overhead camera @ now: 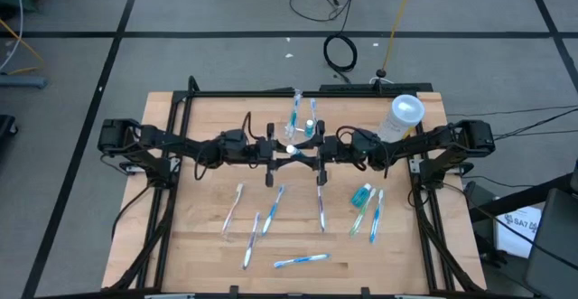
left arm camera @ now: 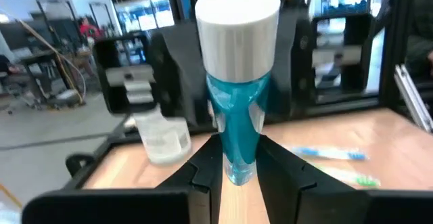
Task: Pick & Place toothbrushing station
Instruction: Put the left mouthwash into the middle section of the transparent organizer
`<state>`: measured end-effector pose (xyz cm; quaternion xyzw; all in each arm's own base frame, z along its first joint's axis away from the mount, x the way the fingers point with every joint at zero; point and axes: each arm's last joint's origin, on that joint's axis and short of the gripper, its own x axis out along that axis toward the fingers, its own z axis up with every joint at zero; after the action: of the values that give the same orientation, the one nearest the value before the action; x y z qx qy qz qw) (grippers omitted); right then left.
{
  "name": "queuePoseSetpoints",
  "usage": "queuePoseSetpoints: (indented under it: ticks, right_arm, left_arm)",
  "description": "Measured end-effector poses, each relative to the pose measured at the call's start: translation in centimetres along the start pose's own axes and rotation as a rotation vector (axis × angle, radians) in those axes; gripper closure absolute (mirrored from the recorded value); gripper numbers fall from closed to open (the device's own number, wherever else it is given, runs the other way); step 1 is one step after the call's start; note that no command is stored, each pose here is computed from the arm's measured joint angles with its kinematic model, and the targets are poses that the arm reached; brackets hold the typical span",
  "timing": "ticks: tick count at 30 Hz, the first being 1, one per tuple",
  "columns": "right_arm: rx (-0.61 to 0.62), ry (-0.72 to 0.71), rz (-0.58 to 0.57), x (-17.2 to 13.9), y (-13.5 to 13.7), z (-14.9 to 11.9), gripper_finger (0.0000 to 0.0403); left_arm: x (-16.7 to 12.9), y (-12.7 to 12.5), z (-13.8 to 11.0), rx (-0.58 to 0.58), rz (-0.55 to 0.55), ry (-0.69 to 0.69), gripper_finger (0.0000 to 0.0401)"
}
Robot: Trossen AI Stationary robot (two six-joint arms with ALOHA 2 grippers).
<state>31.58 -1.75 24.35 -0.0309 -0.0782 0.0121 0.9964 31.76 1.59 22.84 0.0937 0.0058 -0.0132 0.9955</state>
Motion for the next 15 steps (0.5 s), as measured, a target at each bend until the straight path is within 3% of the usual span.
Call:
queuePoseSetpoints:
  ticks: [8, 15]
  right_arm:
    - [-0.008, 0.055, -0.089, 0.0, -0.2, -0.5, 0.0212]
    - [0.004, 0.069, -0.099, 0.0, -0.3, -0.6, 0.0191]
  left_arm:
    - [-0.1, 0.3, -1.0, 0.003, 0.003, 0.096, 0.0324]
    - [-0.4, 0.9, -2.4, -0.008, 0.024, 0.236, 0.0323]
